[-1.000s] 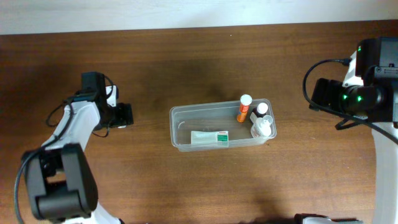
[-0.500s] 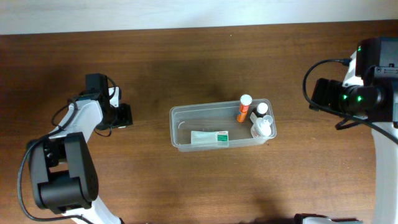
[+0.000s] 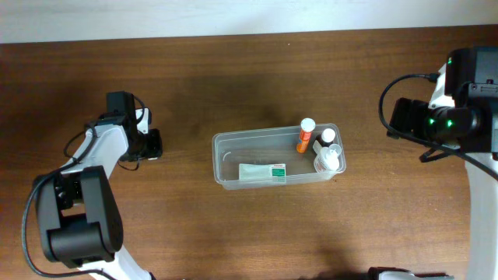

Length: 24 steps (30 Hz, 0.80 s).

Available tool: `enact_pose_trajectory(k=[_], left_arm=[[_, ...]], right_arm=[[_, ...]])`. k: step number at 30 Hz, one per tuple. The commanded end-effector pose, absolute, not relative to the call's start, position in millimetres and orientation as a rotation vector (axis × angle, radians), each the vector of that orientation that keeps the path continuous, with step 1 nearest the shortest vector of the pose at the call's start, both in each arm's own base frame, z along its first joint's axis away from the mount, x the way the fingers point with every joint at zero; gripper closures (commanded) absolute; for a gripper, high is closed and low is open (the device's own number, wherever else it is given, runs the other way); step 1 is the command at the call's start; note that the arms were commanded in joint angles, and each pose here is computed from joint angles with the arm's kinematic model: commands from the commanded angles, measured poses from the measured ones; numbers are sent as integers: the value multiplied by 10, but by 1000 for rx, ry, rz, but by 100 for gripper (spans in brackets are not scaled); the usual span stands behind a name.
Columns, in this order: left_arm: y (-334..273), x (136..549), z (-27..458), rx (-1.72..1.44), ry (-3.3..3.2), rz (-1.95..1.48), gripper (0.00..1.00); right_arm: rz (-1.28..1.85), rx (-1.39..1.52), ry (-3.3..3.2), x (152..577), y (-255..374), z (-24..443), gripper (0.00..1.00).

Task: Pack container
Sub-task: 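Grasp the small amber jar with the left gripper, then place the amber jar into the container's left end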

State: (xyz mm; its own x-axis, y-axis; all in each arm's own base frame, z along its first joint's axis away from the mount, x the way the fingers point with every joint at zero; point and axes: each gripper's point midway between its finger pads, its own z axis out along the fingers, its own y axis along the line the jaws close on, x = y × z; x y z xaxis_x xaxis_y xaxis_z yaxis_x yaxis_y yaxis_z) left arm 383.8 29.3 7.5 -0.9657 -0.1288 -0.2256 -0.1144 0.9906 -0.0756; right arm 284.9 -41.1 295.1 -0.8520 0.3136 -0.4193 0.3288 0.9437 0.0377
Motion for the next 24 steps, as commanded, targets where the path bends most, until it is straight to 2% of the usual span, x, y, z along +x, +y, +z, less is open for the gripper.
enact_pose_trajectory(k=[1, 7, 11, 14, 18, 20, 24], left_arm=[[214, 3918, 446, -140, 2812, -102, 73], [-252, 3865, 1280, 28, 2633, -167, 74], [-812, 3710, 1856, 284, 2465, -202, 74], [-1278, 3550, 2078, 495, 2365, -239, 75], [-1781, 3344, 1985, 682, 2352, -291, 76], [-2041, 3269, 1737, 781, 2394, -311, 76], [-2150, 3301, 1300, 832, 2489, -287, 76]], right_arm=[[-46, 462, 2676, 2853, -420, 2929, 10], [-46, 462, 2676, 2854, -420, 2930, 10], [-46, 462, 2676, 2854, -420, 2930, 10], [-46, 462, 2676, 2855, -420, 2930, 10], [-46, 462, 2676, 2854, -420, 2930, 10], [-46, 462, 2676, 2854, -420, 2930, 10], [-46, 463, 2679, 2847, -420, 2927, 10]])
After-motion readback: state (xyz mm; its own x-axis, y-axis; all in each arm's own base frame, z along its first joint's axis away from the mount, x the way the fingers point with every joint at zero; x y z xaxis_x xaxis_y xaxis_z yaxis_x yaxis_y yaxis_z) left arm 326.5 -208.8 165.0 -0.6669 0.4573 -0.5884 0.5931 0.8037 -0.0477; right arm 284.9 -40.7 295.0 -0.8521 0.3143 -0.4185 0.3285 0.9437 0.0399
